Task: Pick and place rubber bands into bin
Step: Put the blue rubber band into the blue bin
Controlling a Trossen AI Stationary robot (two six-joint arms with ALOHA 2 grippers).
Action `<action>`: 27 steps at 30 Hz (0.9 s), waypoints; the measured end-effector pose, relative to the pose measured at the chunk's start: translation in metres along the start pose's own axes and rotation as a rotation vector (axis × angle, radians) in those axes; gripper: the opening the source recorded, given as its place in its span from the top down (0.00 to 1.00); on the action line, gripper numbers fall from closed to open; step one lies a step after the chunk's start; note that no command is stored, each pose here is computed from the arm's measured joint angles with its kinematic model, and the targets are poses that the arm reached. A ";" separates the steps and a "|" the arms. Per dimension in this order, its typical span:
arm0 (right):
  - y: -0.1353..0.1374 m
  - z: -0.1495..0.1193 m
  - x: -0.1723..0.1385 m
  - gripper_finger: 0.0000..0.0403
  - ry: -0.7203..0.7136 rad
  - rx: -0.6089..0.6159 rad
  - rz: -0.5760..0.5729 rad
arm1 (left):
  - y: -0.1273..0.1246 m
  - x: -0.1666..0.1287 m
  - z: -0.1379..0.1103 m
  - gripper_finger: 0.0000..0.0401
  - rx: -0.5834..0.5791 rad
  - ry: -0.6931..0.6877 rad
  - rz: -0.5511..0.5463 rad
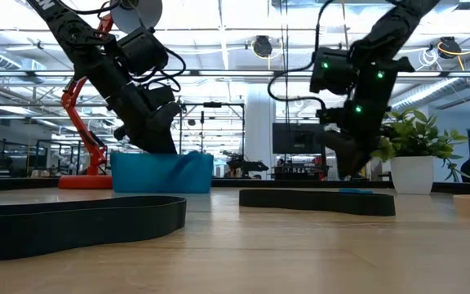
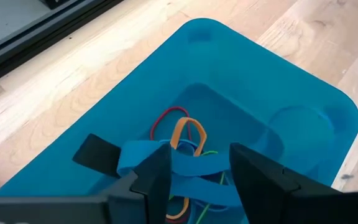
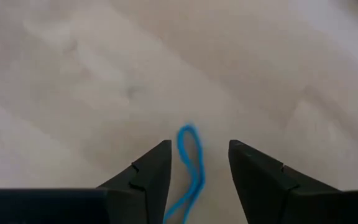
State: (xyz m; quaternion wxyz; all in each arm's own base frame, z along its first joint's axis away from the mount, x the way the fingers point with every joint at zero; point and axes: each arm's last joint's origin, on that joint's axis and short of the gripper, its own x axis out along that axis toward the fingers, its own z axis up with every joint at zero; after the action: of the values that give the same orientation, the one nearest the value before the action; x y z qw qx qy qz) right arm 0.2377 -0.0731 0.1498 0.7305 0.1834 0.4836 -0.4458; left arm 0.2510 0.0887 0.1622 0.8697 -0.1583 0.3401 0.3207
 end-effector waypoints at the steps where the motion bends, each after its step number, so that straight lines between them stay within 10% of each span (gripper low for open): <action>1: -0.001 -0.003 0.002 0.62 0.009 0.001 0.010 | 0.000 0.000 0.000 0.58 0.000 0.000 0.000; 16: -0.006 -0.025 0.019 0.67 0.043 0.040 0.068 | 0.000 0.000 0.000 0.58 -0.002 0.000 0.000; 27: -0.005 -0.026 0.019 0.89 0.082 0.074 0.123 | 0.000 0.000 0.000 0.58 -0.013 0.000 0.000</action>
State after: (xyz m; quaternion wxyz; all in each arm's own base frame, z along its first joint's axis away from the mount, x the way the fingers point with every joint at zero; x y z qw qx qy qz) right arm 0.2221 -0.0669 0.1222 0.7290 0.2578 0.4839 -0.4098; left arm 0.2511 0.0886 0.1623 0.8688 -0.1638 0.3378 0.3228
